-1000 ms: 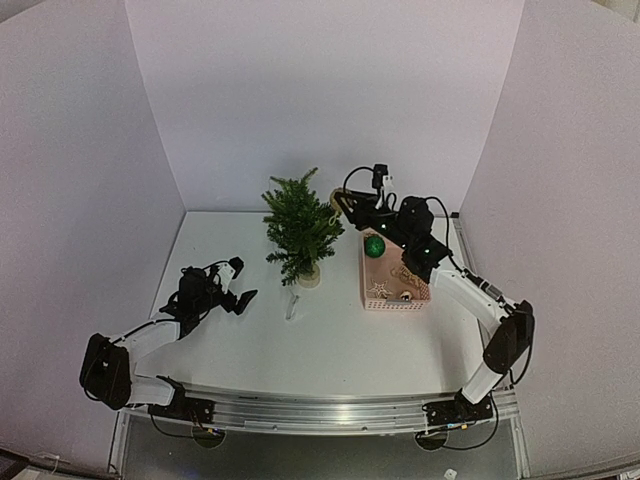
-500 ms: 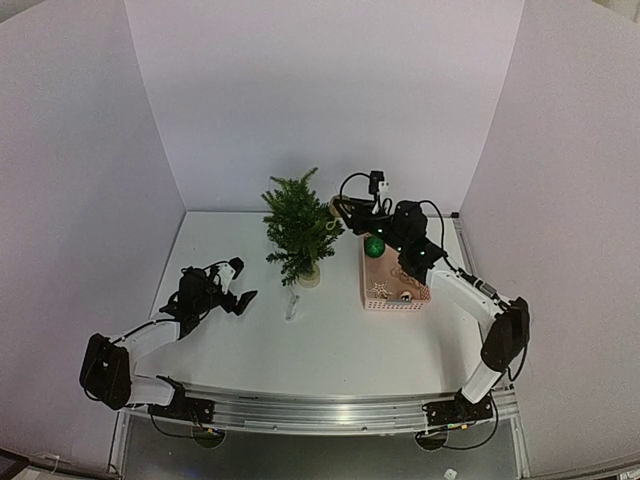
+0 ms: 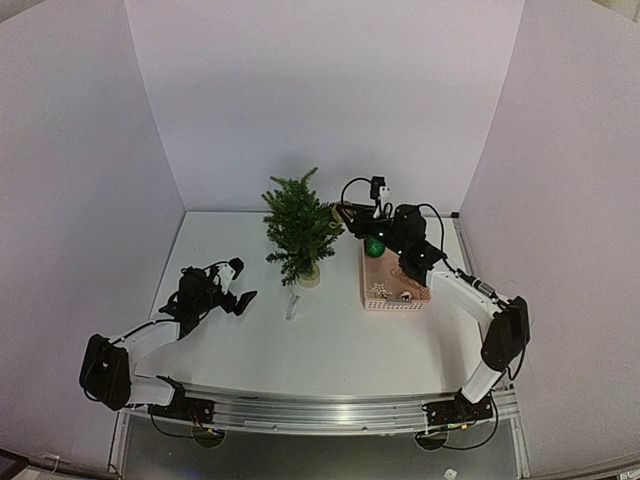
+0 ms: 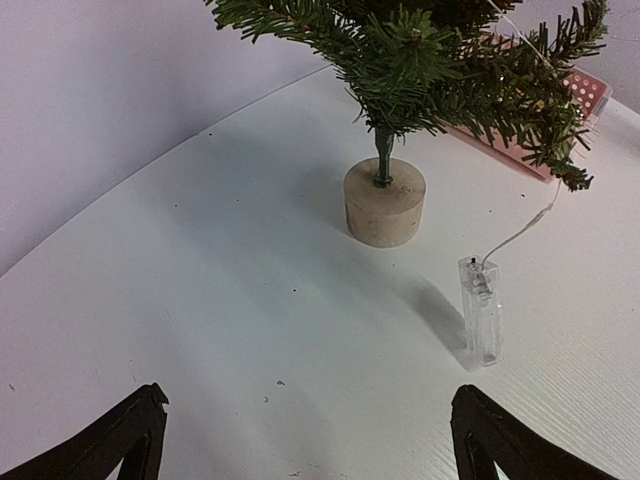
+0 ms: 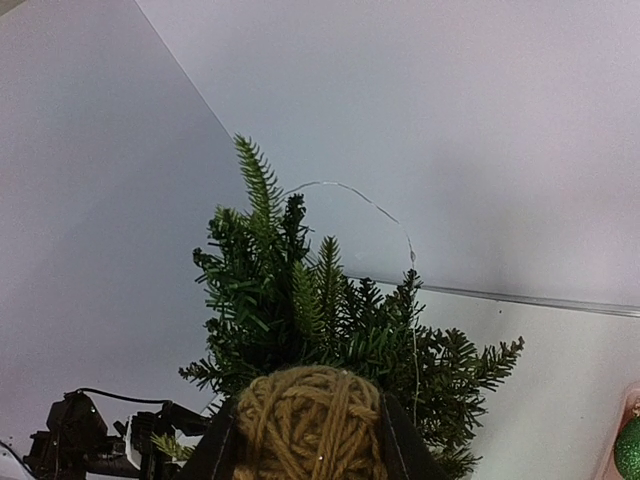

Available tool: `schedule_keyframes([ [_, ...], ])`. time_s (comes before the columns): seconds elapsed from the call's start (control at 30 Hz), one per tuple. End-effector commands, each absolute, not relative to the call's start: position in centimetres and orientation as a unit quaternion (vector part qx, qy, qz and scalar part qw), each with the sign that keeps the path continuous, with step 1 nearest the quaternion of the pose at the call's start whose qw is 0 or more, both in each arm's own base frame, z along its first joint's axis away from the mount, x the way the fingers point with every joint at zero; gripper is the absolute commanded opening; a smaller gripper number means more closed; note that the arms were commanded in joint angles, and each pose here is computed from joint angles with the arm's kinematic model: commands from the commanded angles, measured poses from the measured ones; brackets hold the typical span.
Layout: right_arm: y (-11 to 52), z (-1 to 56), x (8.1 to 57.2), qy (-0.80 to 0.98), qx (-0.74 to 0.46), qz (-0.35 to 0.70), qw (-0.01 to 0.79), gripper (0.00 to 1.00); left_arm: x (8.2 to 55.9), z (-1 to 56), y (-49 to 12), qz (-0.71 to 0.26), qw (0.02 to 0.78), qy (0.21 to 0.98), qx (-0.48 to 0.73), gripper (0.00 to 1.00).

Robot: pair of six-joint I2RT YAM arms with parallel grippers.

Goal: Decorate the small christmas tree

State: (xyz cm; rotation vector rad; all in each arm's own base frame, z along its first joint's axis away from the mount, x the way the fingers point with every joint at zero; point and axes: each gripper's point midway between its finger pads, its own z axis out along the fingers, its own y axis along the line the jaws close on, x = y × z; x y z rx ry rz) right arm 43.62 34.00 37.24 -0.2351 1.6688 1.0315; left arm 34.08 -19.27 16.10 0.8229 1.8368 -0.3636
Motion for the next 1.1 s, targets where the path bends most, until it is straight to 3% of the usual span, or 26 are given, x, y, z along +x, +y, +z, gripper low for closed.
schedule_keyframes([
  [0.0,33.0,39.6,42.9,0.687,-0.088,0.444,0.569,0.03,34.0,17.4,-19.2,-0.150,0.538,0.752,0.349,0.99],
  [0.8,33.4,39.3,41.6,0.690,-0.081,0.470,0.544,0.01,33.8,17.4,-19.0,-0.145,0.542,0.750,0.351,1.00],
  [0.93,33.2,39.3,41.5,0.691,-0.077,0.469,0.545,0.01,34.3,20.4,-19.4,-0.122,0.585,0.706,0.380,0.99],
  [1.07,33.3,39.5,41.4,0.689,-0.079,0.471,0.545,0.01,35.6,27.8,-21.0,-0.086,0.656,0.610,0.436,0.97],
])
